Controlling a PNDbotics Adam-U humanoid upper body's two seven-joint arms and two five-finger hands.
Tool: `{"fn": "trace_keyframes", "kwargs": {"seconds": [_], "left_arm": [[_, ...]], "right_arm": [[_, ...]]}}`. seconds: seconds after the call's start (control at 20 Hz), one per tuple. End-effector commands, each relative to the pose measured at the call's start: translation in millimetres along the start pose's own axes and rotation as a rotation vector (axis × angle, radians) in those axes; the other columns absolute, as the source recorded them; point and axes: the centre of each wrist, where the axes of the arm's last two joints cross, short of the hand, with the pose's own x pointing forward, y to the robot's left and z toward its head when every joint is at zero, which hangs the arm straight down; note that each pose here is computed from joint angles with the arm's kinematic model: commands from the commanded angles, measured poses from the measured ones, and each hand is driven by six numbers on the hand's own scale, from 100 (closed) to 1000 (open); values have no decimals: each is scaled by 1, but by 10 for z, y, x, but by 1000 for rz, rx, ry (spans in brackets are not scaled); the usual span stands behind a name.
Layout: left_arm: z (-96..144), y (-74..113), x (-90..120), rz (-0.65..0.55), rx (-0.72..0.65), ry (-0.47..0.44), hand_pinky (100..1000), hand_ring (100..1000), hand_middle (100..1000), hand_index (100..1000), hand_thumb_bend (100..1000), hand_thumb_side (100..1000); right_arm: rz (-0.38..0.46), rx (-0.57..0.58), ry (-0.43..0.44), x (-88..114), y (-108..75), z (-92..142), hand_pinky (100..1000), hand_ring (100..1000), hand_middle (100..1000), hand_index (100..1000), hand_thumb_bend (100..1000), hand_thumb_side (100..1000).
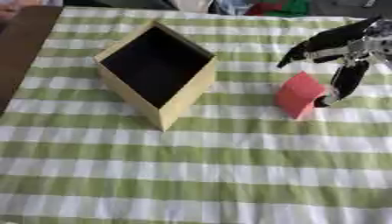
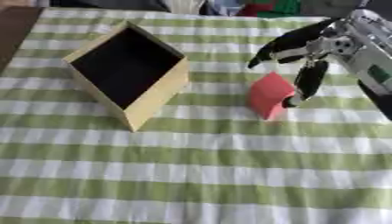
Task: Pick up objects on the table and place them in the box.
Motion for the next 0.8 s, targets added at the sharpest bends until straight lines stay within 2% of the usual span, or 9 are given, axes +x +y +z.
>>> {"fn": "trace_keyframes", "kwargs": {"seconds": [0.05,0.35,0.5,0.65,0.7,0.75,0.8], "left_arm": [[-52,12,57,6,-2,-27,1000,475,484,719,100,103],[-50,6,58,9,-3,-26,1000,475,484,719,100,107],[-47,9,56,9,-1,-24,1000,475,484,718,100,108],[-50,7,57,10,0,-25,1000,475,484,718,100,109],[-51,6,58,10,-1,-26,1000,475,484,718,100,109],[-51,7,58,10,-1,-26,1000,475,484,718,100,109],[-51,8,57,10,0,-26,1000,475,483,717,100,110]], "right_arm": [[21,1,23,-71,-53,79,997,1000,931,1000,436,138],[16,16,33,-97,-27,25,990,1000,918,1000,430,127],[13,22,36,-104,-19,-5,980,1000,874,986,418,100],[11,24,39,-100,-20,-21,968,983,794,893,398,100],[11,23,40,-99,-22,-23,958,969,735,824,387,100],[8,21,41,-100,-26,-24,954,964,712,804,384,100],[5,16,41,-99,-35,-18,942,946,643,745,377,100]]}}
